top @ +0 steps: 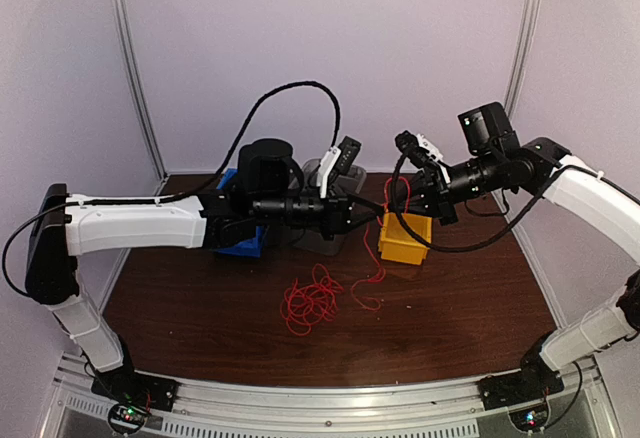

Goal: Untangle the cables

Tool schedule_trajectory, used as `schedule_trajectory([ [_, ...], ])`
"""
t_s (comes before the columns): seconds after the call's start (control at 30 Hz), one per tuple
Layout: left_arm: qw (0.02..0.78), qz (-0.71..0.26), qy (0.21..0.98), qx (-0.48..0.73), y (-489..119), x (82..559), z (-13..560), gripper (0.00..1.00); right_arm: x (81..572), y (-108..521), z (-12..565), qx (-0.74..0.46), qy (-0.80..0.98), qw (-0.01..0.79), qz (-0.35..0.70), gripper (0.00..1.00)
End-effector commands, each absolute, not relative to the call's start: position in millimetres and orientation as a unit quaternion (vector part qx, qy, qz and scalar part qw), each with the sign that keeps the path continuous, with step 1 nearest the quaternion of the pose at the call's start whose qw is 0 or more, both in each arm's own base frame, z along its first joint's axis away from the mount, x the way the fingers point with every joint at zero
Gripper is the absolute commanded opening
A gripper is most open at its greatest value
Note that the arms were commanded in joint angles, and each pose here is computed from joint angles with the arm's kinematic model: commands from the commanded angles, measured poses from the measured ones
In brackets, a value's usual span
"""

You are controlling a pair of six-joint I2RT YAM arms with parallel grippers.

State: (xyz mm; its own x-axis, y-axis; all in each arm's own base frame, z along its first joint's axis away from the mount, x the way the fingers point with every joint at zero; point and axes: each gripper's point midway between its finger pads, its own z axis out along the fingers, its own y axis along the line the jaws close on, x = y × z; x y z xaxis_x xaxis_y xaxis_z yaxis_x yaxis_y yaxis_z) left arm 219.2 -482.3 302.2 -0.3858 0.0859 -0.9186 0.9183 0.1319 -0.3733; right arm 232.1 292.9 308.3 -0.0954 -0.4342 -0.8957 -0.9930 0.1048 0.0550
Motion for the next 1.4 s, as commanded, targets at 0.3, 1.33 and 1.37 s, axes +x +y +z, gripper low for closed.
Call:
schedule_trajectory([
  [0.3, 0.549, -0.351, 0.722, 0.234, -407, 289, 329, 0.0, 249, 279, 358, -0.52, 0.64, 0.459, 0.331, 0.0],
  [1.33, 0.602, -0.519, 0.494, 0.353, -454, 223, 361, 0.39, 223, 296, 372, -0.505, 0.61, 0.4, 0.462, 0.0],
  [1.37, 0.603, -0.525, 0.484, 0.356, -455, 220, 365, 0.38, 224, 296, 373, -0.504, 0.609, 0.4, 0.463, 0.0],
])
